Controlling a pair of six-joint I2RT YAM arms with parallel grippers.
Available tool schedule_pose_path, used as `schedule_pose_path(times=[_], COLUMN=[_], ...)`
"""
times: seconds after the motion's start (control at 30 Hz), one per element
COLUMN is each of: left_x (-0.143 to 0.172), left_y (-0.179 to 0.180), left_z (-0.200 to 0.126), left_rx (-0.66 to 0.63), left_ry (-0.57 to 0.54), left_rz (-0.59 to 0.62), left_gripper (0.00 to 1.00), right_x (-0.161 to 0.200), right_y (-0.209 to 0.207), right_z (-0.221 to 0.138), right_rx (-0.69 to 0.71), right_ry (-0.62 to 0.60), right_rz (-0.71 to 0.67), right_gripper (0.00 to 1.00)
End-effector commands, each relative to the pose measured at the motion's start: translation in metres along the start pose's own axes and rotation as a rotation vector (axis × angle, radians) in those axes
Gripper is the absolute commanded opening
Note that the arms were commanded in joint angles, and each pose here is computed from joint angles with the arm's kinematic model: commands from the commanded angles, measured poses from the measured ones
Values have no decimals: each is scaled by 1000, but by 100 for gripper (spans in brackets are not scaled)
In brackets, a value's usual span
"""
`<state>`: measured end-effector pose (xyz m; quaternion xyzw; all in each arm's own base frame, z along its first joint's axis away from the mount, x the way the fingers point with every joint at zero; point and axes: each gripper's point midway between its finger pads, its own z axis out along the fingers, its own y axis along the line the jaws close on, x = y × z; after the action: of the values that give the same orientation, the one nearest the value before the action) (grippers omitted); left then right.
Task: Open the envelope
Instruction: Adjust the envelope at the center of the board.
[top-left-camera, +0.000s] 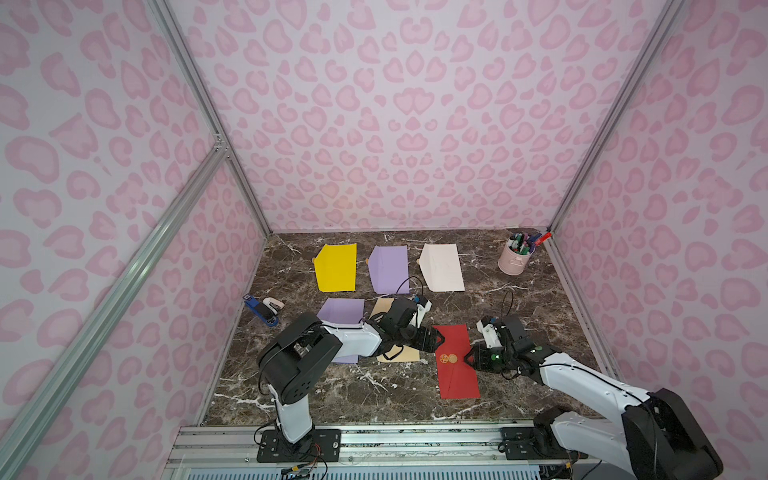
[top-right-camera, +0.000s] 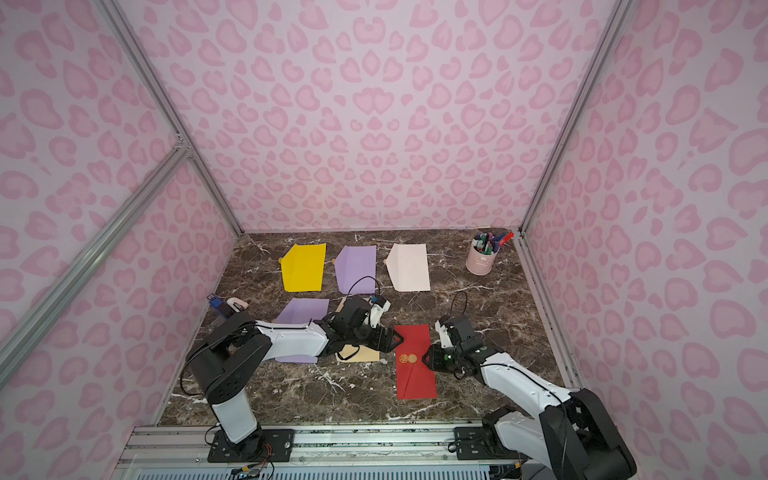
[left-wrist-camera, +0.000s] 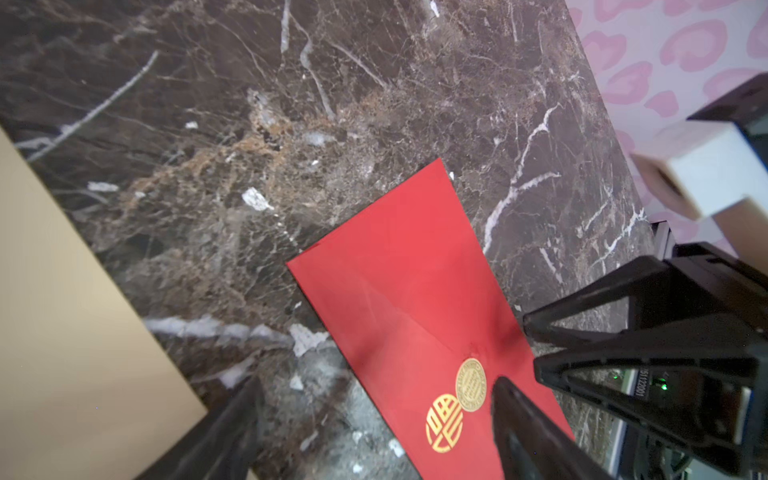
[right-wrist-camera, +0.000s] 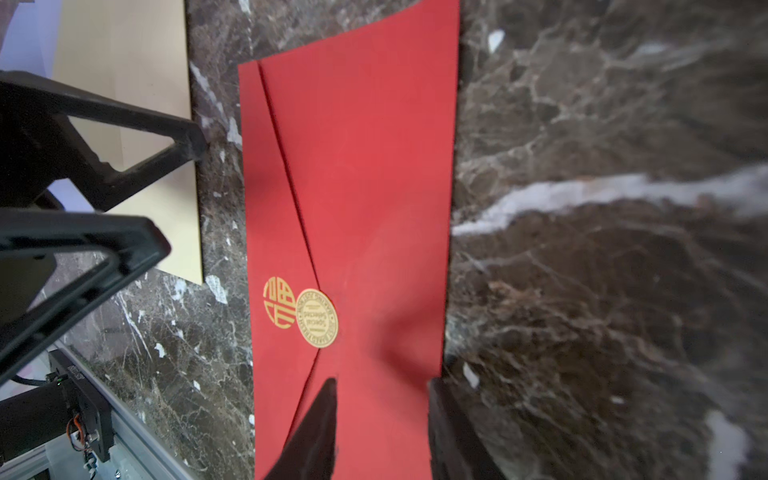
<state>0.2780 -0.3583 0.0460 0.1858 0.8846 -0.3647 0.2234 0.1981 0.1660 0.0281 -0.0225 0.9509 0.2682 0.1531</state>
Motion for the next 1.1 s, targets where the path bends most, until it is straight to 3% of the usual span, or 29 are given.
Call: schedule_pose_path(times=[0.0, 0.2, 0.47, 0.8, 1.07], left_x=[-5, -7, -13, -25, -54], left_y=[-7, -11, -17, -24, -34], left_z=[4, 13, 25, 35, 10], left_rx=[33, 50, 82, 107, 42], left_ry=[-10, 3, 10, 10, -54], left_rz=[-4, -5, 5, 24, 140], left_gripper=[87, 87, 86, 86, 82], right_x=[2, 15, 17, 15, -11], right_y=[2, 1, 3, -2, 15], right_z=[2, 8, 10, 9, -5], right_rx=[-6, -14, -17, 14, 1], right_ry=[-3, 26, 31, 15, -54], right_rz=[7, 18, 16, 19, -29], right_gripper=[34, 25, 25, 31, 38])
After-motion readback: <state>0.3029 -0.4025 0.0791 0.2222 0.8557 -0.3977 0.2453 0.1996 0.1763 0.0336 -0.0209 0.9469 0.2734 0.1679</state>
